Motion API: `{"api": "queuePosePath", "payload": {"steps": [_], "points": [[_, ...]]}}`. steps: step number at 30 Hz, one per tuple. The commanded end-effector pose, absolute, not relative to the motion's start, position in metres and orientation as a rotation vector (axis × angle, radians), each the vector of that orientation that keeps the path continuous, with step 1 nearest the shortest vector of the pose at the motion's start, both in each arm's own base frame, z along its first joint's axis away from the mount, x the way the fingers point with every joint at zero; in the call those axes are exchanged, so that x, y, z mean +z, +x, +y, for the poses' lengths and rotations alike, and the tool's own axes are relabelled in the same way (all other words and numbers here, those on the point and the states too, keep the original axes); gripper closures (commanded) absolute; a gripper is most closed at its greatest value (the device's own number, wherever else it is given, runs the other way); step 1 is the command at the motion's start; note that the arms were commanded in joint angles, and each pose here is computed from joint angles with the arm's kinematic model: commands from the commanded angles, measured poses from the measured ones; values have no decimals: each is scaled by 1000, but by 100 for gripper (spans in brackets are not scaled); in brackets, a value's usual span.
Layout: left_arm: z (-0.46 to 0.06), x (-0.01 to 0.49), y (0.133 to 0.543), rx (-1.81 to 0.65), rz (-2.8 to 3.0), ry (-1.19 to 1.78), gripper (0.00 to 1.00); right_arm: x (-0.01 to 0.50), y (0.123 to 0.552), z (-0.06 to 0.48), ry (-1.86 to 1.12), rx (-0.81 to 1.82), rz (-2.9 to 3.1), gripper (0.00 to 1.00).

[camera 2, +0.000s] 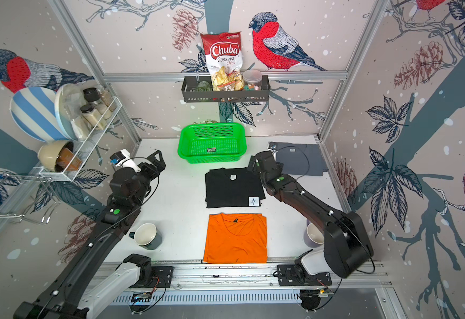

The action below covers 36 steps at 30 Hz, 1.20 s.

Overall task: Put the folded t-shirts into the basket
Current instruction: Adjust the bin at the center of the board.

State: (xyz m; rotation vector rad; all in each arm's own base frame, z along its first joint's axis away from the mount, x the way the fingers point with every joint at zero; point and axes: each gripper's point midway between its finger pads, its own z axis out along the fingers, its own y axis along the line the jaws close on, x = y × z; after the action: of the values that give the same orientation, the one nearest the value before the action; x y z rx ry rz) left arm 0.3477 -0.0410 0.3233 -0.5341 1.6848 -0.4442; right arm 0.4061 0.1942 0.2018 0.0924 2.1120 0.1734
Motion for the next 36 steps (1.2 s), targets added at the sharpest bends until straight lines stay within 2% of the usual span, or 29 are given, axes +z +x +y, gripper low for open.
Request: {"api": "queuePosePath", "payload": {"steps": [1, 4, 7, 10, 13, 17, 23, 27, 34, 36], "points": [[-70, 295, 349, -423, 1942, -368, 3, 192, 421, 211, 29, 106, 2183, 0], [-106, 281, 354, -399, 2123, -148, 3, 178, 450, 222, 57, 150, 2272, 0], [-143, 261, 350, -260, 2325, 195, 3, 164, 477, 228, 87, 197, 2353, 0], [-150, 233, 344, -95, 2489, 358, 3, 152, 501, 229, 120, 268, 2421, 0], [-145, 221, 348, -21, 2534, 350, 3, 143, 524, 229, 158, 328, 2466, 2], [-150, 223, 347, -64, 2512, 365, 2, 128, 555, 232, 169, 357, 2497, 9], [-148, 226, 344, -79, 2486, 355, 2, 104, 580, 252, 136, 398, 2537, 24], [-140, 220, 346, -77, 2500, 311, 2, 103, 580, 262, 88, 407, 2526, 35], [-127, 220, 354, -176, 2485, 160, 2, 100, 559, 296, -192, 410, 2533, 57], [-122, 222, 354, -174, 2470, 133, 2, 97, 555, 301, -232, 388, 2536, 58]]}}
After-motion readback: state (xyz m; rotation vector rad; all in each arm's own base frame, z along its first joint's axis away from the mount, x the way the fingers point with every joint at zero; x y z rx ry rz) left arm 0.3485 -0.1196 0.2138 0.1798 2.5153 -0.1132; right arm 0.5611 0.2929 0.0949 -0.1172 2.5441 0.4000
